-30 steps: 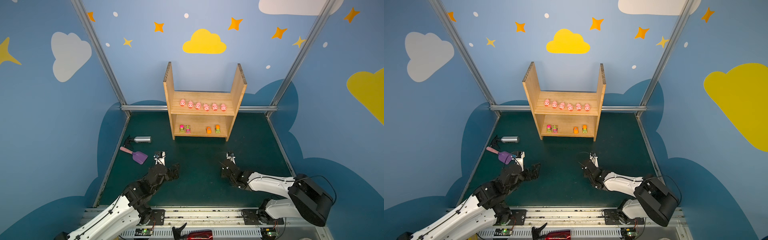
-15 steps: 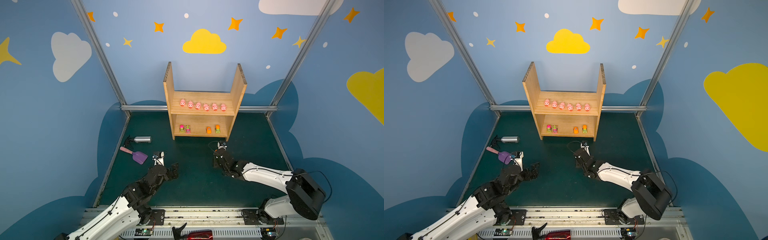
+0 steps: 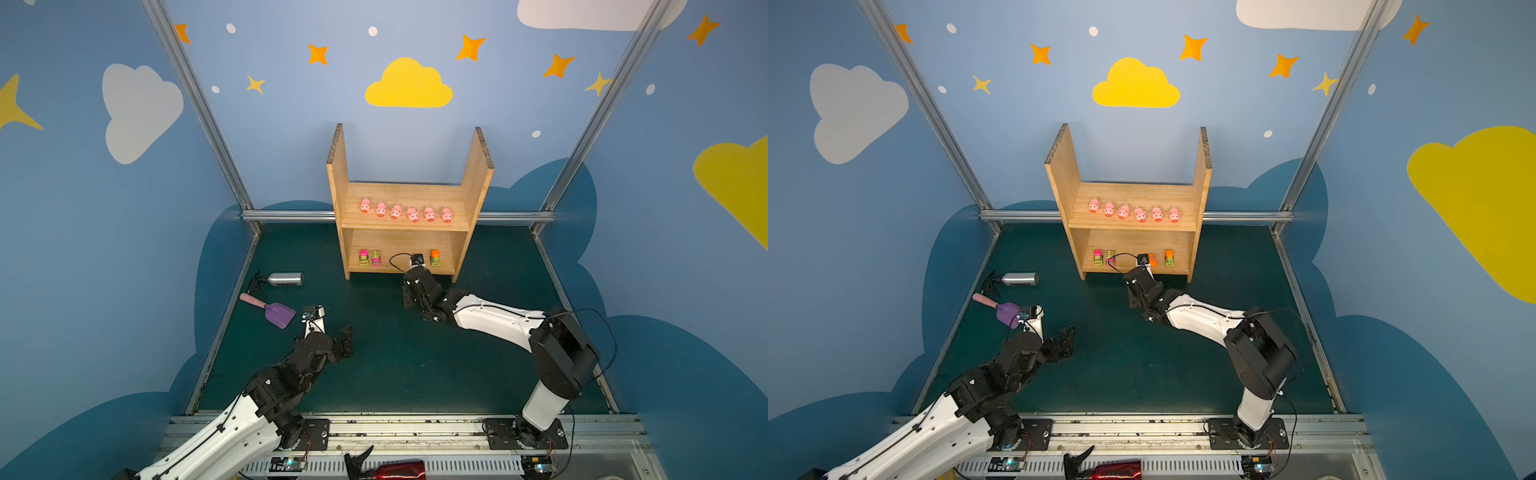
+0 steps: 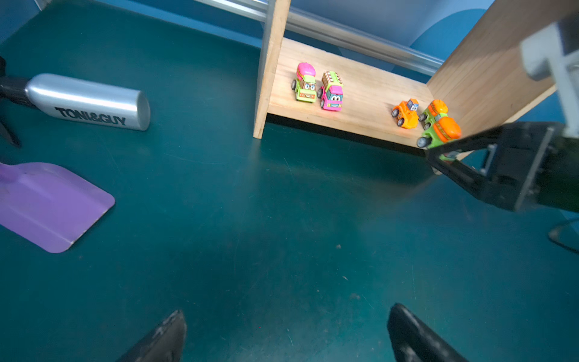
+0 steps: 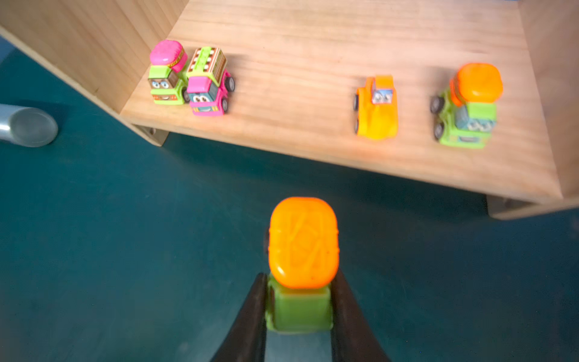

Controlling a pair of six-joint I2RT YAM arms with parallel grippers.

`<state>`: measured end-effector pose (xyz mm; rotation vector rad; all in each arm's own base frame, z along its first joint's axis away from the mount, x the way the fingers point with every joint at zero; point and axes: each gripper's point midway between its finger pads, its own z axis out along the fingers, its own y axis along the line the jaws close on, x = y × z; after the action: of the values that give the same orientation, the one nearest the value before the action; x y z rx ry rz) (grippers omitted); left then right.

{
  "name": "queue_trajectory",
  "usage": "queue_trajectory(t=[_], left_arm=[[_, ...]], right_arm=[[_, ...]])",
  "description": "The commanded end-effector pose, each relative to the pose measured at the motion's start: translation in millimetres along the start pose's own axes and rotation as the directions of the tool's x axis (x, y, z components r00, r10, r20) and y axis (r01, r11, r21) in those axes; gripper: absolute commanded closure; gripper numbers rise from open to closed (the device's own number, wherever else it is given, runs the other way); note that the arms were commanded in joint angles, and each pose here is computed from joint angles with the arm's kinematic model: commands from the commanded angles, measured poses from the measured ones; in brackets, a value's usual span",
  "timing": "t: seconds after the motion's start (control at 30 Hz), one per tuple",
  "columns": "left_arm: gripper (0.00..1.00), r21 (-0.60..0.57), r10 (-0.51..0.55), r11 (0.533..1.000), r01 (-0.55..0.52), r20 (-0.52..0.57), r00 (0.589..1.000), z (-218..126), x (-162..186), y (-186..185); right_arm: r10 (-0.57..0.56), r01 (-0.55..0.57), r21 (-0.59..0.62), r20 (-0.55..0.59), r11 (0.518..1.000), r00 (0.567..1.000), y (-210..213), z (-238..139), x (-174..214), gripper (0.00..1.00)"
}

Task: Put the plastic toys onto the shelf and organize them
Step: 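Carry the orange-topped truck with the right gripper into the lower shelf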

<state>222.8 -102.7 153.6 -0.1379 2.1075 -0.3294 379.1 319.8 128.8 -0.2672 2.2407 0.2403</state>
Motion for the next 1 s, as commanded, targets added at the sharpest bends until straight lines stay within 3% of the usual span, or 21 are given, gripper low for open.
queue_trajectory(t=[0.0, 0.47, 0.97], left_arm=[[0.00, -0.038, 0.007, 0.999, -0.006, 0.034, 0.999, 0, -4, 9], [0.00, -0.050, -0.024, 0.998, 0.030, 0.110, 0.994, -8, -9, 22], [0.00, -0.069, -0.028, 0.997, 0.038, 0.133, 0.991, -11, -13, 27]], right_arm=[[-0.031, 0.031, 0.004, 0.001, 1.000, 1.000, 4, 18, -15, 0.73], [0.004, -0.005, 0.043, 0.017, 0.999, 1.000, 2, 88, -37, 0.73], [0.025, -0.027, 0.049, 0.025, 0.998, 0.999, 0, 116, -50, 0.70]])
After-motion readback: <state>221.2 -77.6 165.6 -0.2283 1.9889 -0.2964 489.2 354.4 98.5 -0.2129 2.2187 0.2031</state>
